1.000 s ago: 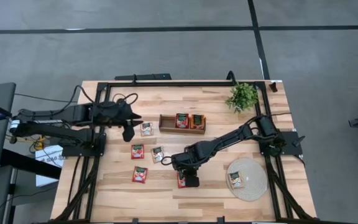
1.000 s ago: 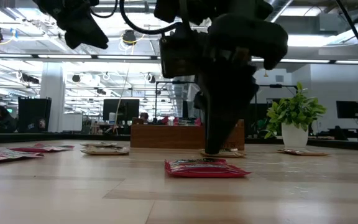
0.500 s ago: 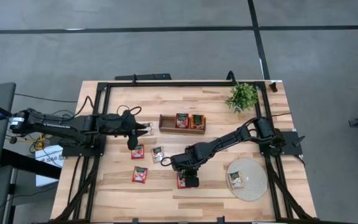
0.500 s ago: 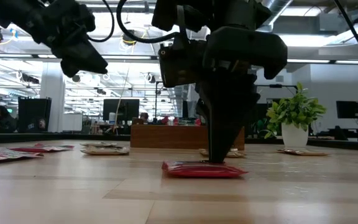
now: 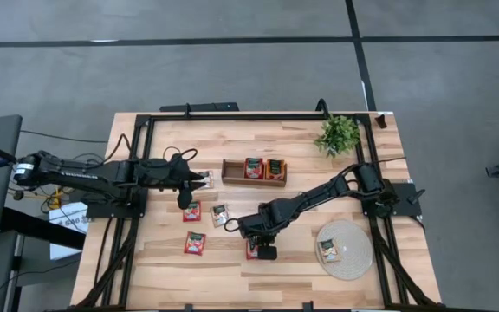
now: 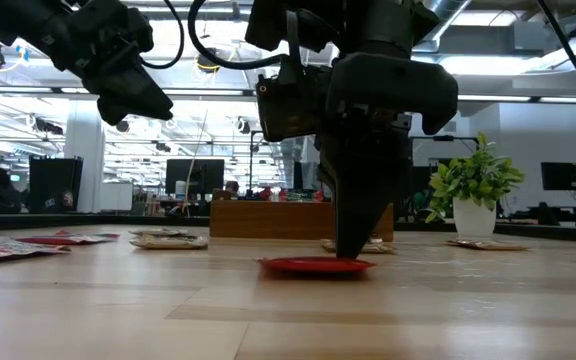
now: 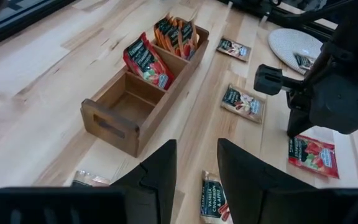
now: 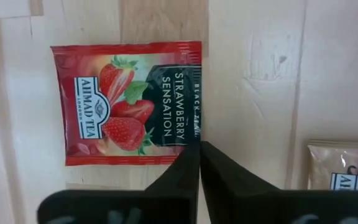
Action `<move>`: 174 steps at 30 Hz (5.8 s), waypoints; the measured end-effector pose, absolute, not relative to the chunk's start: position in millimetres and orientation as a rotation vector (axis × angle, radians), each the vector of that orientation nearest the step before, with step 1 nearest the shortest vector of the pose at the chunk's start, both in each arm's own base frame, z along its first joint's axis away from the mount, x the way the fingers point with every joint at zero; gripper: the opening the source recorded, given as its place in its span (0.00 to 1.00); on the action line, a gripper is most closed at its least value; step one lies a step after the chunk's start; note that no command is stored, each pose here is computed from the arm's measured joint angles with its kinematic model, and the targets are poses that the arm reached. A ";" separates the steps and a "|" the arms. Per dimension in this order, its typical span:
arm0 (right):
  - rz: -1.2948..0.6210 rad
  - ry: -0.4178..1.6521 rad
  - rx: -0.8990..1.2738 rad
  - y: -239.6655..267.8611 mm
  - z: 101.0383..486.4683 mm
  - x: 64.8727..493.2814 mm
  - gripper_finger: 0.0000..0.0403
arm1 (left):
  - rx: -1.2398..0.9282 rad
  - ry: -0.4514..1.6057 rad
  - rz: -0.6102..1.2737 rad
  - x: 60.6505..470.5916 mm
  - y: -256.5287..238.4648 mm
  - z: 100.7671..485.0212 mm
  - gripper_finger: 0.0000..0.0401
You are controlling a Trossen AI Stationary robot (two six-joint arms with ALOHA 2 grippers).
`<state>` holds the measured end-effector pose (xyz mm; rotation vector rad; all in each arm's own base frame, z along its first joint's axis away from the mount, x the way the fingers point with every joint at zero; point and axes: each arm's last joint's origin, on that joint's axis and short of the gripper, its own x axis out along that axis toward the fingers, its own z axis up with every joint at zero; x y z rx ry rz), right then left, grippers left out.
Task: Pick & Place Tea
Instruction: Put the red tea bag into the middle section of the wooden organizer
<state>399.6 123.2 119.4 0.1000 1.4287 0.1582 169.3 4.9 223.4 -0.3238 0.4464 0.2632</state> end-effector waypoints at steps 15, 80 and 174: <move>0.039 1.383 0.045 115.9 139.7 394.7 0.00 | -0.327 0.446 0.263 169.3 4.9 223.4 0.27; -0.238 1.358 -0.153 -56.0 280.5 421.2 0.00 | -0.315 0.444 0.281 169.2 5.5 223.5 0.27; -0.216 1.406 -0.112 -37.2 251.8 413.4 0.36 | -0.353 0.460 0.222 169.3 3.6 223.0 0.27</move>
